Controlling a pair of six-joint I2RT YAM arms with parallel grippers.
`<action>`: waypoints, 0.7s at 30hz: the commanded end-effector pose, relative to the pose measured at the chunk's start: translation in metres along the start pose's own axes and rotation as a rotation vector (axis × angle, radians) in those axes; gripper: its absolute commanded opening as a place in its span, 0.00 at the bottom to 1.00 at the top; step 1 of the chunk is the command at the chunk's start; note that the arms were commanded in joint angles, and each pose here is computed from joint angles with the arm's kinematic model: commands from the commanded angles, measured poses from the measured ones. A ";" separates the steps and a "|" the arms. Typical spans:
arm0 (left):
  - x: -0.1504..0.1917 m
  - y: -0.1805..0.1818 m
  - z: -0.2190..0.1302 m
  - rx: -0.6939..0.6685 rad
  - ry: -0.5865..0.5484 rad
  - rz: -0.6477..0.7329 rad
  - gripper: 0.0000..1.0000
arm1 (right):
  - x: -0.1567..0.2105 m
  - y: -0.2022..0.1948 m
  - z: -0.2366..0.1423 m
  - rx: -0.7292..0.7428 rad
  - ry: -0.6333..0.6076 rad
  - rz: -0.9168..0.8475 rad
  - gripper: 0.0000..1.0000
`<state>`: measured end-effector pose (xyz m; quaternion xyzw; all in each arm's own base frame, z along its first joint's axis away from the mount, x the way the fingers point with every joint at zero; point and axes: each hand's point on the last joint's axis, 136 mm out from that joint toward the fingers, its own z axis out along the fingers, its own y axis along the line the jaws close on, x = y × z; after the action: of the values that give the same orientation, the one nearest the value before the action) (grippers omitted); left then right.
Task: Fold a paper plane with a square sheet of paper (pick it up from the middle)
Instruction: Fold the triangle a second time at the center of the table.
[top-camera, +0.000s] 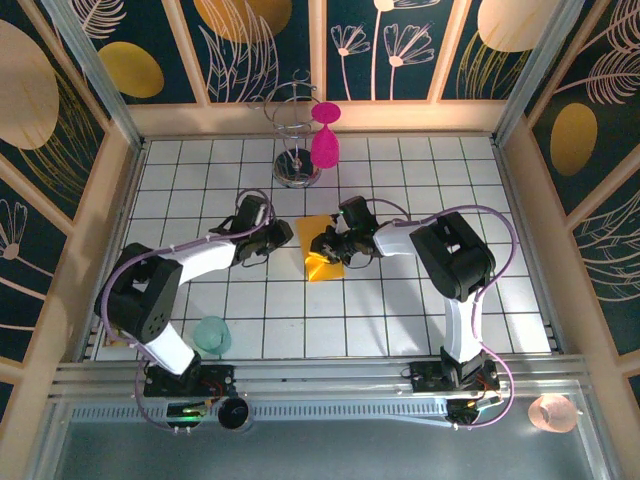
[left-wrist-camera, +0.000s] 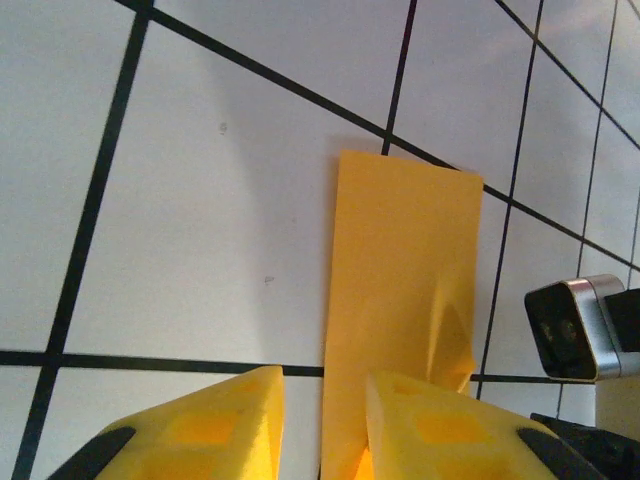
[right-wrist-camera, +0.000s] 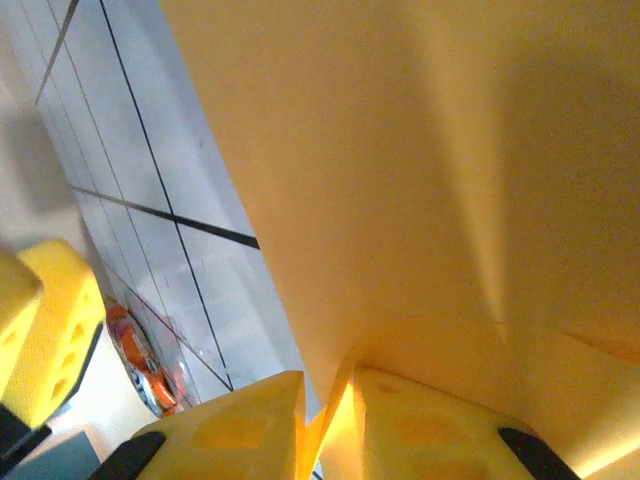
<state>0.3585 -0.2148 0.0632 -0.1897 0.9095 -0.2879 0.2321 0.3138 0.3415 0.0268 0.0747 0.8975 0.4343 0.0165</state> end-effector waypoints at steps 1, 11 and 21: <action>-0.006 0.000 -0.009 0.010 -0.037 -0.030 0.29 | 0.001 -0.009 0.002 0.049 -0.007 0.006 0.26; 0.003 -0.009 -0.013 0.079 0.000 -0.018 0.32 | 0.001 -0.008 -0.001 0.041 -0.017 0.001 0.44; 0.025 -0.031 -0.001 0.157 0.092 0.035 0.17 | 0.003 -0.021 0.001 0.088 -0.014 0.019 0.25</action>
<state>0.3474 -0.2327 0.0751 -0.1683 0.8973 -0.3434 0.2203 0.3157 0.3412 0.0297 0.0741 0.8994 0.4301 0.0265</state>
